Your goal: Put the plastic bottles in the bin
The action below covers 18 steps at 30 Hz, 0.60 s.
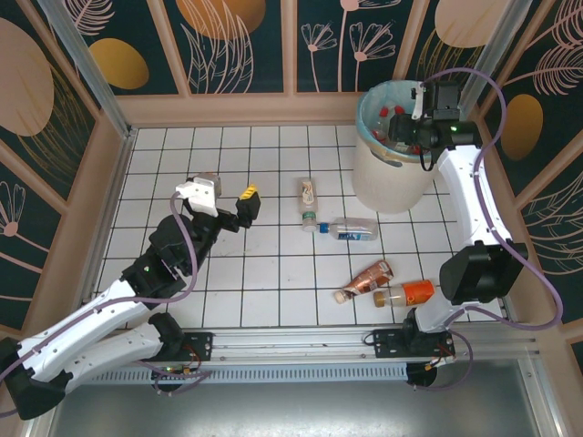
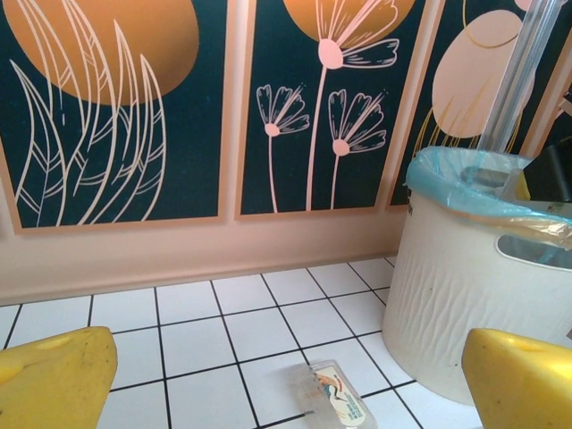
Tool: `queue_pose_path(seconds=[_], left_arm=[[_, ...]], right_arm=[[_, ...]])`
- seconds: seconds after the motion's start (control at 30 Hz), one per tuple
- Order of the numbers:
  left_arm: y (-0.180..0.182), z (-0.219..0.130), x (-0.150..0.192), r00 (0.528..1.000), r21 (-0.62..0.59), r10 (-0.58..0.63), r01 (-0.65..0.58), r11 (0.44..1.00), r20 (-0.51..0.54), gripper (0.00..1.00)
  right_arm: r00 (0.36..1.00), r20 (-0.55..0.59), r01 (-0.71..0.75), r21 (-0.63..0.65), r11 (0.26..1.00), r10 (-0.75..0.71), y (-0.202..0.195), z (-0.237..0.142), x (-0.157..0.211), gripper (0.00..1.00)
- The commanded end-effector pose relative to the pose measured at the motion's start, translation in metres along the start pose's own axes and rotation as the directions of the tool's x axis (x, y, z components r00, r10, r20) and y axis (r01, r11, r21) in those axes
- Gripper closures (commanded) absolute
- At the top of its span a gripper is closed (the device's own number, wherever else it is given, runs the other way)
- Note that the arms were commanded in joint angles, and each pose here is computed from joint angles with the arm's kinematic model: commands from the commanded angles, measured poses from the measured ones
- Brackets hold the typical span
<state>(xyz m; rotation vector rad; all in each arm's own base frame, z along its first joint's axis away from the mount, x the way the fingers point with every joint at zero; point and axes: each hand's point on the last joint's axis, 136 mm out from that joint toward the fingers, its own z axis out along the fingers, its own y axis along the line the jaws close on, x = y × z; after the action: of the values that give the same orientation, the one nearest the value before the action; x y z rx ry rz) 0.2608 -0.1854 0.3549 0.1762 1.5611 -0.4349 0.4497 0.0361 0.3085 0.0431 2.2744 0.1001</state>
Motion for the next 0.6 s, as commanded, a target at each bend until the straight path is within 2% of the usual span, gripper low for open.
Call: queue_pose_path(seconds=[0.0, 0.3, 0.57], left_arm=[[0.003, 0.001, 0.005, 1.000, -0.015, -0.012, 0.012, 1.000, -0.005, 0.02], [0.007, -0.002, 0.008, 1.000, -0.028, -0.011, 0.011, 1.000, -0.004, 0.02], [0.008, -0.002, 0.010, 1.000, -0.034, -0.004, 0.004, 0.999, -0.008, 0.01]], right_arm=[[0.995, -0.098, 0.028, -0.008, 1.000, -0.029, -0.004, 0.012, 0.025, 0.61], [0.978, -0.142, 0.142, -0.065, 0.988, -0.150, 0.017, 0.021, 0.044, 0.55], [0.968, -0.198, 0.148, -0.030, 0.988, -0.151, 0.014, 0.029, 0.053, 0.50]])
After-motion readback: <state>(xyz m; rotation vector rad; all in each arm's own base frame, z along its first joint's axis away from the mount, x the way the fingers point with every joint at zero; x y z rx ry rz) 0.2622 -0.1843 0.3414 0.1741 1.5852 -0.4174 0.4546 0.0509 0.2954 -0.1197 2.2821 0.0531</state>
